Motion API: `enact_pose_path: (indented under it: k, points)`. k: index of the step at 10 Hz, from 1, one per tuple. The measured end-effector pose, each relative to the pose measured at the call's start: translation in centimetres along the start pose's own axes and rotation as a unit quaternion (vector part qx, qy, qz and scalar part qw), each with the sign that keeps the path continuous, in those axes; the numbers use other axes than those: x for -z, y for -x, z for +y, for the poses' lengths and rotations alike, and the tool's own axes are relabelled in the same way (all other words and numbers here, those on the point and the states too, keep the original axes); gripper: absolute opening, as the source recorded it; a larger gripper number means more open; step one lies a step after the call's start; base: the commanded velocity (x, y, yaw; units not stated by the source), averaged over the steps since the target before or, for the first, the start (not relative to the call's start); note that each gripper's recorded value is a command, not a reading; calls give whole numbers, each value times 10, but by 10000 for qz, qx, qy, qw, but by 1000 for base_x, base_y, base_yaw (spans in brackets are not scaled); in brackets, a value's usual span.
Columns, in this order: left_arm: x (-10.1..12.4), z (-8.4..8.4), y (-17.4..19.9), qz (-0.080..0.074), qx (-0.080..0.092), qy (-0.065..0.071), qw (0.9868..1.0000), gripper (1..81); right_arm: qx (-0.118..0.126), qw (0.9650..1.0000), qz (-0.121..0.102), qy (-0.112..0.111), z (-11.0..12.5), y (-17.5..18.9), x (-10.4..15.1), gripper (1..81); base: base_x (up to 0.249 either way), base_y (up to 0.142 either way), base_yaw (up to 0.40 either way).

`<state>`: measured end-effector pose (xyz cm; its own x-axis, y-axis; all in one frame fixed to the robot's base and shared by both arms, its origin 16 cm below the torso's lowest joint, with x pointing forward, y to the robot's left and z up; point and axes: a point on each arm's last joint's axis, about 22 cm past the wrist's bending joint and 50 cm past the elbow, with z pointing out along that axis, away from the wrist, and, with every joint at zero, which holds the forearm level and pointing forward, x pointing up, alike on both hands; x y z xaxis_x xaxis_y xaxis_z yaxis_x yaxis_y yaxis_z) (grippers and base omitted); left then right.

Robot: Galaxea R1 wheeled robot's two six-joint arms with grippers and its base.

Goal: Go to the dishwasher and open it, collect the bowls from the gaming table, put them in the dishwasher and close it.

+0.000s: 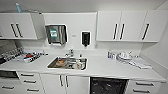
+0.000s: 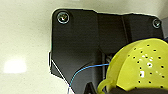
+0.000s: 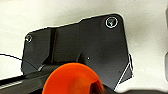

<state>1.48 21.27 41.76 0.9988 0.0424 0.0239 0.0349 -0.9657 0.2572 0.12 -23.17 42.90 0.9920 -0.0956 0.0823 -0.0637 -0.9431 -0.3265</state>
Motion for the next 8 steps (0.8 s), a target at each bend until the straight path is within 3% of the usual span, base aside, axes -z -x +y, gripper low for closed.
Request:
enact_pose_path:
  k: [4, 8]
  points:
    - [0, -2, -2, 18, -2, -11, 10000, 10, -2, 10000, 8, -6, -1, -1, 0, 10, 175, -81, 0]
    - [1, -3, 1, -2, 0, -18, 10000, 10, -3, 10000, 1, -5, -1, 0, 0, 10, 108, 0, 0]
